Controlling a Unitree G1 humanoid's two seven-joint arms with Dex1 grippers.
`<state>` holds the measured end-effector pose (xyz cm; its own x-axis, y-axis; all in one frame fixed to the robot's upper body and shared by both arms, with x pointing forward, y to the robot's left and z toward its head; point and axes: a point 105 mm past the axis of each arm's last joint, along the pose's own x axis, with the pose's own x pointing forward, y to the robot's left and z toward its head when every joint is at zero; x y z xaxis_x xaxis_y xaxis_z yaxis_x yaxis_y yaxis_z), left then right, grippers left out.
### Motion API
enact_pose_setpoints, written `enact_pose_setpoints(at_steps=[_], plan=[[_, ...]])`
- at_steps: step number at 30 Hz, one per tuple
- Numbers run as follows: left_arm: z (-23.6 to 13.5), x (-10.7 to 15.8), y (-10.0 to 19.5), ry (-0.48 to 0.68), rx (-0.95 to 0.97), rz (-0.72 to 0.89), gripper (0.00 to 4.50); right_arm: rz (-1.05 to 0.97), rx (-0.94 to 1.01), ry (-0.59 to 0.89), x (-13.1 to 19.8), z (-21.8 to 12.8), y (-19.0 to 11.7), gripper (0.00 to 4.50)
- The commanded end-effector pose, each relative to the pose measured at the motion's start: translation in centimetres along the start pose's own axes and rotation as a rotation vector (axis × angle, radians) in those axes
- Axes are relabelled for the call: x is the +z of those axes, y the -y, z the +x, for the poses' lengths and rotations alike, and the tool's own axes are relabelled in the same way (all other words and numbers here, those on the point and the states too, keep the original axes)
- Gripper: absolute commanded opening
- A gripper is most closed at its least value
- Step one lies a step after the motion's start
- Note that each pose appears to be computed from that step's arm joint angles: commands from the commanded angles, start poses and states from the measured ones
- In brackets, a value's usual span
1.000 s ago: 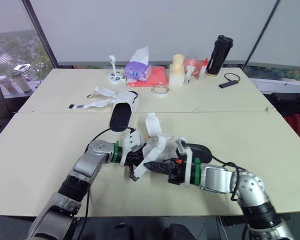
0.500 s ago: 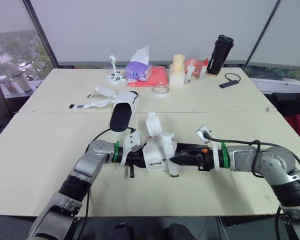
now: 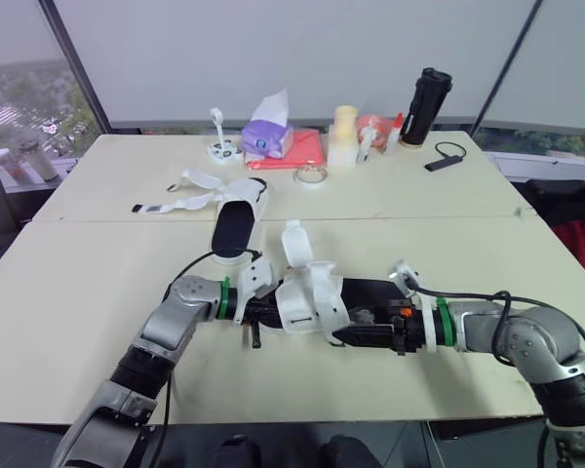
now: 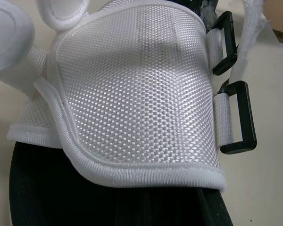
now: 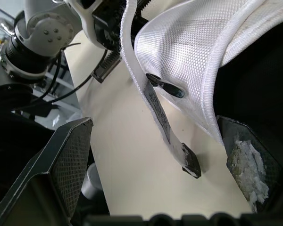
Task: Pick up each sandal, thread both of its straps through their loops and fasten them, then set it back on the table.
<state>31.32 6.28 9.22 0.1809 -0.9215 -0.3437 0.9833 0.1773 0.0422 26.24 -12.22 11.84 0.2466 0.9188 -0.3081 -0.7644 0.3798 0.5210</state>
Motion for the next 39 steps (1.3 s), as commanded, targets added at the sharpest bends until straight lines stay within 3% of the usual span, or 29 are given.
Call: enact_pose_setpoints(at_steps=[1, 7, 13, 17, 25, 39], plan=[[0.1, -1.1, 0.1, -0.037, -0.002, -0.03, 0.0, -0.037, 0.048, 0.025, 0.7, 0.2, -1.4, 4.41], [0.2, -1.1, 0.1, -0.039, -0.005, -0.03, 0.0, -0.041, 0.063, 0.014, 0.4, 0.0, -2.0, 4.41], [0.2, -1.2, 0.4, -0.036, -0.007, -0.039, 0.0, -0.097, -0.103, 0.05, 1.4, -2.2, 0.3, 4.41], [0.5, -1.2, 0.4, -0.034, -0.012, -0.041, 0.0, -0.132, -0.103, 0.064, 1.8, -3.0, 0.0, 4.41], [0.6, -1.1, 0.5, -0.033, -0.023, -0.04, 0.0, -0.127, 0.049, 0.025, -0.1, -1.5, -3.6, 4.41], [0.4, -1.1, 0.5, -0.037, -0.026, -0.044, 0.0, -0.129, 0.002, 0.02, -0.7, -0.2, -2.3, 4.41]])
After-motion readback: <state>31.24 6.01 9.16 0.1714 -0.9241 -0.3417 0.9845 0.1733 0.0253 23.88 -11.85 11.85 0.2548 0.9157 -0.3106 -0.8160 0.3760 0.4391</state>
